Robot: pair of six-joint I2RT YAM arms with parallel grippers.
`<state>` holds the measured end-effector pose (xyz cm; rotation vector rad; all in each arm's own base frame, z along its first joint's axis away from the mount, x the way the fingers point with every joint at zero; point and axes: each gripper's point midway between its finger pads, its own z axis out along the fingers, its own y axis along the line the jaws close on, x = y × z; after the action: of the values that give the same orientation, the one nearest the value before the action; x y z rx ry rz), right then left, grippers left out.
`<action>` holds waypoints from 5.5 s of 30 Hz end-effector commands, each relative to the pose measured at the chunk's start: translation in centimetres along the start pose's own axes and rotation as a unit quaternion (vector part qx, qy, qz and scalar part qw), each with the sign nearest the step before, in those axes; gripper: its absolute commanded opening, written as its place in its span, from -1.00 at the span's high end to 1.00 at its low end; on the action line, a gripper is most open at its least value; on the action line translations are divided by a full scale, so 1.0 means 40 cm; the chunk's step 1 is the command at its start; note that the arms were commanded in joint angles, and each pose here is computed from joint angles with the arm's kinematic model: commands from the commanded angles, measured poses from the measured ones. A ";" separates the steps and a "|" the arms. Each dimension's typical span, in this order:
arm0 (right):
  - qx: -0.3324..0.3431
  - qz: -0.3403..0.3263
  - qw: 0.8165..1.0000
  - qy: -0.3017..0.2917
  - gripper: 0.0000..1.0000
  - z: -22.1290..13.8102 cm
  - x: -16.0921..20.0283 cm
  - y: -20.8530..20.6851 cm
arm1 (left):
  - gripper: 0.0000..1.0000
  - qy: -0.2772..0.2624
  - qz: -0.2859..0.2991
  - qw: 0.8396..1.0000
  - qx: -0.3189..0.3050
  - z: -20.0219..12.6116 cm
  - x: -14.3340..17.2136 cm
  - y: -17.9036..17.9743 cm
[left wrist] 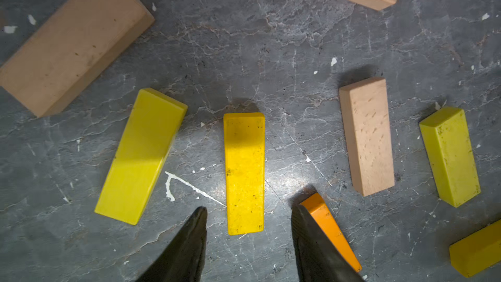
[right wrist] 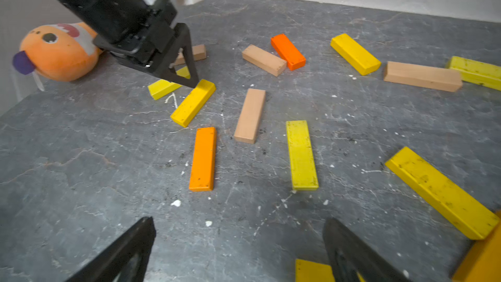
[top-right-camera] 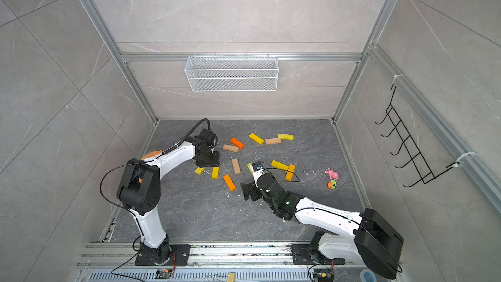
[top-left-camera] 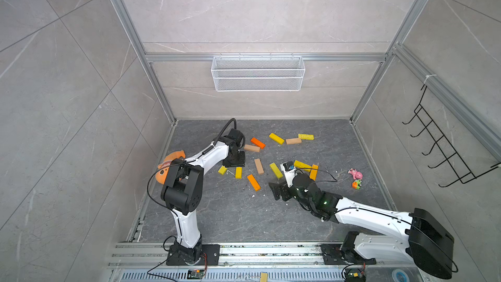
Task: Assemble the number 8 with building blocks
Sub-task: Place the building block at the center of the board, then pick up the building block from the center of the board, then place the building block at the center of the board.
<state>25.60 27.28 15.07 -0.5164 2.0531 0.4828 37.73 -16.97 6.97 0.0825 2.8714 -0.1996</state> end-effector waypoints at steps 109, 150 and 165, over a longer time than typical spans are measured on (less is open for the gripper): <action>0.020 -0.018 1.000 -0.015 -0.98 -0.188 -0.027 0.037 | 0.58 0.090 0.511 0.855 -0.008 0.060 -0.003 -0.154; 0.028 -0.014 0.999 -0.014 -0.98 -0.184 -0.008 0.024 | 0.60 0.117 0.520 0.845 -0.051 0.054 -0.013 -0.144; 0.019 -0.012 1.000 -0.014 -0.98 -0.176 -0.012 0.037 | 0.63 0.119 0.525 0.841 -0.064 0.022 -0.003 -0.123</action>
<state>20.17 24.78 19.21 -0.5195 2.0230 0.4235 38.05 -22.20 4.15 1.6675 2.6101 0.2291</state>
